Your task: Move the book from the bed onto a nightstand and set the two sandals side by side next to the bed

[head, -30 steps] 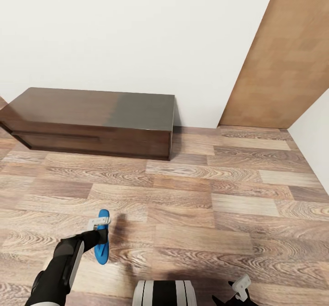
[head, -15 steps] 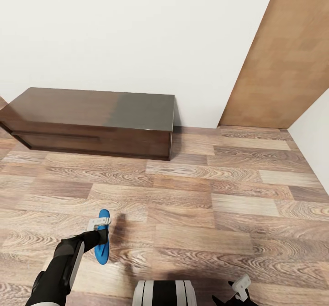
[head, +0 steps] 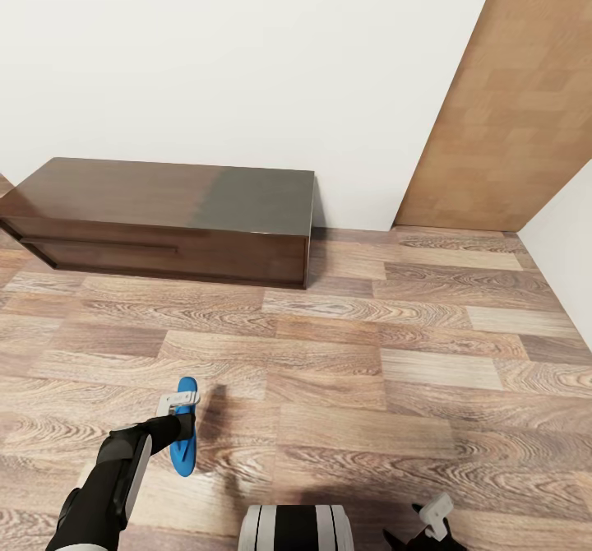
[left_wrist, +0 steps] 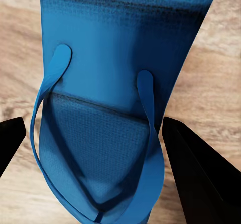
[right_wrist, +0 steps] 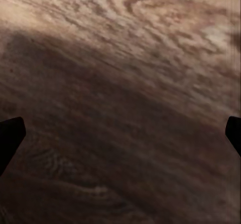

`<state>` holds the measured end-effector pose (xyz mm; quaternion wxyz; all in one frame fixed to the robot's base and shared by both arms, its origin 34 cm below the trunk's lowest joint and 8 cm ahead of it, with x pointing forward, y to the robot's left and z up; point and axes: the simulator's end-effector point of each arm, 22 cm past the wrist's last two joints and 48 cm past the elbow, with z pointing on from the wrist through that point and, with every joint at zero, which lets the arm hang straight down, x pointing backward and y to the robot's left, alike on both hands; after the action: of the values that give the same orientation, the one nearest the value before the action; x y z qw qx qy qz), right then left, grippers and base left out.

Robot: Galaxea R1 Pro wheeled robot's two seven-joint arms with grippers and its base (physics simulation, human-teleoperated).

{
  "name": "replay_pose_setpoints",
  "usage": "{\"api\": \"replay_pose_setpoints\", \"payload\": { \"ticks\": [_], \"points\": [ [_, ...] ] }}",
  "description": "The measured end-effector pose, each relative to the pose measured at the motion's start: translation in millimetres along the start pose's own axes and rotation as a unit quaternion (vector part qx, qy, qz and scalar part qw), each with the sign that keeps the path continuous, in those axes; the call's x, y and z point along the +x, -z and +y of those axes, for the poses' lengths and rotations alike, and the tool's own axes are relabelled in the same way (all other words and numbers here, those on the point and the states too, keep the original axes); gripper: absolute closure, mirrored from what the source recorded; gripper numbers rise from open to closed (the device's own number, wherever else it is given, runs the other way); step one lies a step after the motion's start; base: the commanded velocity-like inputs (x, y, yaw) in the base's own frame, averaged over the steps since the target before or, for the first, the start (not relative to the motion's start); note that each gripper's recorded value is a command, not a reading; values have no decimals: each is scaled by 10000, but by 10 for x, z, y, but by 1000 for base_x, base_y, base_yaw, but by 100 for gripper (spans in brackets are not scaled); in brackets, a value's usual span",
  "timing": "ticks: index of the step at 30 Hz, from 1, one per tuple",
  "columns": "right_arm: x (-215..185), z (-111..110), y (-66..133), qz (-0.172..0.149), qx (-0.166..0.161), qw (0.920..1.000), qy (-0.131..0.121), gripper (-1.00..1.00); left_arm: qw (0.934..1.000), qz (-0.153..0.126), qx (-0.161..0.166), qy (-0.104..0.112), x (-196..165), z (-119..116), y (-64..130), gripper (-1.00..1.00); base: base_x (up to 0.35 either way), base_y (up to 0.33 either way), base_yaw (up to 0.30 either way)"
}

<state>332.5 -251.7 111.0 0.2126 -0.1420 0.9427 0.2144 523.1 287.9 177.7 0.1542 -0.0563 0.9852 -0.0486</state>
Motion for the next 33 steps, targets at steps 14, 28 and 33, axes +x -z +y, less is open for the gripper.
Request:
{"api": "replay_pose_setpoints", "payload": {
  "ticks": [14,28,33],
  "points": [
    [-337,-832,324,-957,1152,9822,-1131,-100,10000,2,-1,-1,1,0,-1,100,0,0,0],
    [-378,-945,377,-1092,1314,9768,-1292,-100,9979,645,54,26,725,35,-238,100,0,0,0],
    [-373,-1022,428,-1085,1370,9765,-1263,-100,9993,352,45,-111,818,147,-333,100,0,0,0]
  ]
}}
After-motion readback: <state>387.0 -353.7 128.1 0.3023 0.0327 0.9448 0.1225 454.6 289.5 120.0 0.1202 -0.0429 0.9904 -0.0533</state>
